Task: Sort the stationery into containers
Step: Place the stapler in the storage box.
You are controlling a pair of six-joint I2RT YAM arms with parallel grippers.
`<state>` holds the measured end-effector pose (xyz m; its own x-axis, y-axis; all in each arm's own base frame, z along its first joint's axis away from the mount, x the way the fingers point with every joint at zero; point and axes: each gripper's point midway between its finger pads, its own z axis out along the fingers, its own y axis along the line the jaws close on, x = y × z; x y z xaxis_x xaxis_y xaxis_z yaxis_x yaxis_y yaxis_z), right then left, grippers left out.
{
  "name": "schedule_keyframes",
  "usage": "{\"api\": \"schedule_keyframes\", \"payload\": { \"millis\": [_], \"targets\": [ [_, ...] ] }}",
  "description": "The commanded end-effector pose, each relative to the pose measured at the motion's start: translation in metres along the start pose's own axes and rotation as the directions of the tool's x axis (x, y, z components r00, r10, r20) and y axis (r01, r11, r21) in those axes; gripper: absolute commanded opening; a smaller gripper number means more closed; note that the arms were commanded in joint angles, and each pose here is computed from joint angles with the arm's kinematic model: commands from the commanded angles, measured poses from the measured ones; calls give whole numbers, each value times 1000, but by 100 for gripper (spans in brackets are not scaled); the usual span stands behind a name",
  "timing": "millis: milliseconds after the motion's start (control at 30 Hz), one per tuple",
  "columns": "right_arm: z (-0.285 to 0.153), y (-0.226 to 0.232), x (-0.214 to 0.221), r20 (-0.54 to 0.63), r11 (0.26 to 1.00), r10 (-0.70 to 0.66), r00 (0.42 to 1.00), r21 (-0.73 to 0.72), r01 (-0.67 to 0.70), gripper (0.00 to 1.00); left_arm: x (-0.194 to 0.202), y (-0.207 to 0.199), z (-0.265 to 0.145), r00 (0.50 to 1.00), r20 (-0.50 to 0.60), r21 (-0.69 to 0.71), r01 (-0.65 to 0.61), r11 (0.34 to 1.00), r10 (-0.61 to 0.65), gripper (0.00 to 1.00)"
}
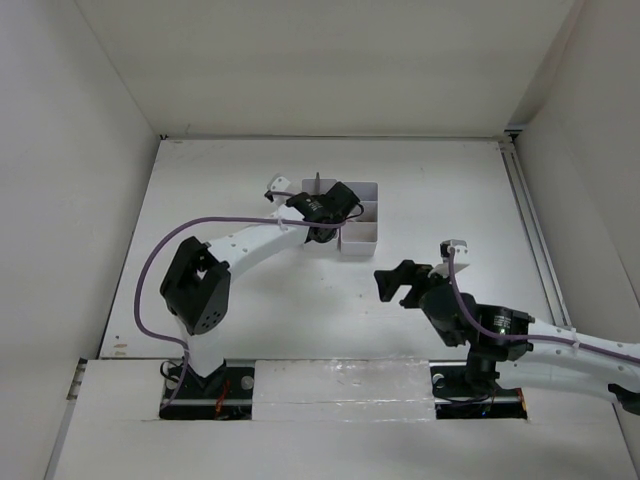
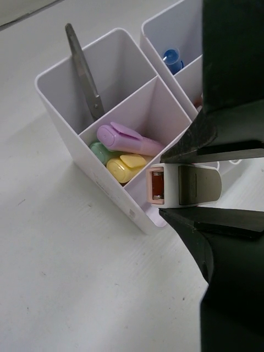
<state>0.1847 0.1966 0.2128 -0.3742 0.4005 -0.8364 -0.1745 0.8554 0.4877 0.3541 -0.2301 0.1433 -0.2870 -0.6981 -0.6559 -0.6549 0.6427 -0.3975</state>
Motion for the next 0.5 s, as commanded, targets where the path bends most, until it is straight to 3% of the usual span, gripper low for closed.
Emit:
{"api": "schedule_keyframes", "payload": {
  "millis": [0,467],
  "targets": [
    [-4,11,-8,9,999,15,1000,-46,-15,100,-24,2,5,975,138,-27,181,983,-176,0],
    [-8,18,-5,-6,995,15,1000,-103,-16,100,-12,-1,15,954,130,-36,278,960,-272,0]
  ]
}}
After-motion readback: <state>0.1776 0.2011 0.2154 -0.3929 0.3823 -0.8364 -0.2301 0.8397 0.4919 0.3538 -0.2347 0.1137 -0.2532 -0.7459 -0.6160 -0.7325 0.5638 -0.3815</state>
